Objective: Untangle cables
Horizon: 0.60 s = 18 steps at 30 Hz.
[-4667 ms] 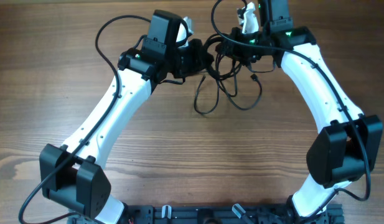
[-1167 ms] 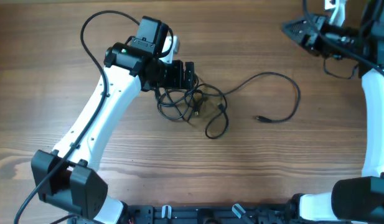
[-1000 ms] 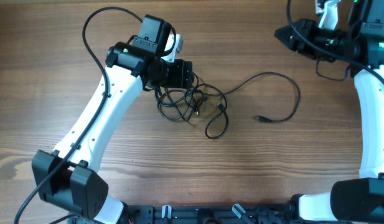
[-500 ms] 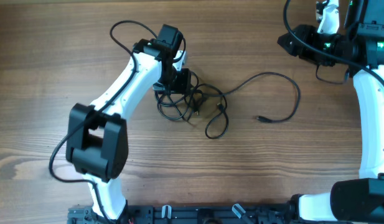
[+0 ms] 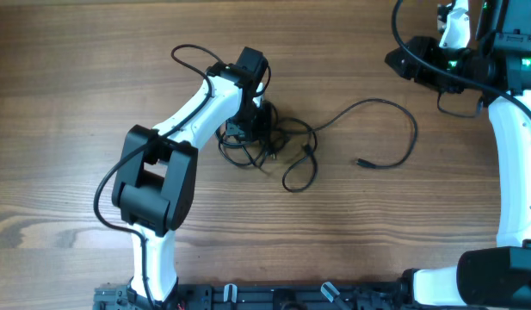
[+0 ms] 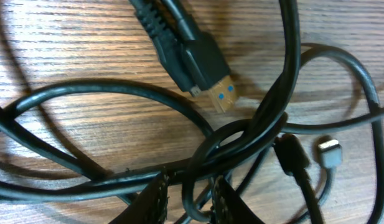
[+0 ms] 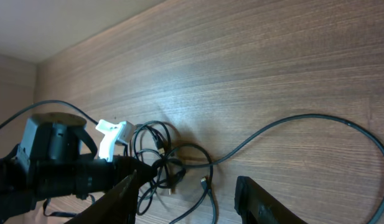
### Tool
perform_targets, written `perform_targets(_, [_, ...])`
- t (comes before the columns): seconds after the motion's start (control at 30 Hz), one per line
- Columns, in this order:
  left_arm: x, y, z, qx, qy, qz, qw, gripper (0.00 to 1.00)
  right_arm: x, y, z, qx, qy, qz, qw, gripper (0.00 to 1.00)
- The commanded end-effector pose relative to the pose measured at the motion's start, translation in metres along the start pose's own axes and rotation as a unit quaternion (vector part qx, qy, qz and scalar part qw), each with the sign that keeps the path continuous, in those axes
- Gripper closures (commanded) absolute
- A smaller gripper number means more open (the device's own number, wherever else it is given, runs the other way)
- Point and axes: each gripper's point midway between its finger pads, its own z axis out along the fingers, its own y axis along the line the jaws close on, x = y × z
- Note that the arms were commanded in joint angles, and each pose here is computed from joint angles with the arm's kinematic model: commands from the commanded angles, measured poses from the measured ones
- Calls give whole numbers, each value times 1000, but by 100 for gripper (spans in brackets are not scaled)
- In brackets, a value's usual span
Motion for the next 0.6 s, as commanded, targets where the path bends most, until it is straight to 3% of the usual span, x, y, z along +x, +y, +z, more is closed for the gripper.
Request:
perform_targets(0.0, [-1, 5, 7, -13, 3, -17, 1000, 75, -1, -1, -2, 6, -3, -17, 1000, 48])
perform_targets(0.33, [24, -19, 17, -23, 26, 16, 999, 79, 0, -1, -2, 6, 0, -16, 1000, 47])
perform_targets(0.57, [23, -13, 26, -41, 9, -43, 998, 85, 3, -1, -2, 7, 4, -14, 1000, 48])
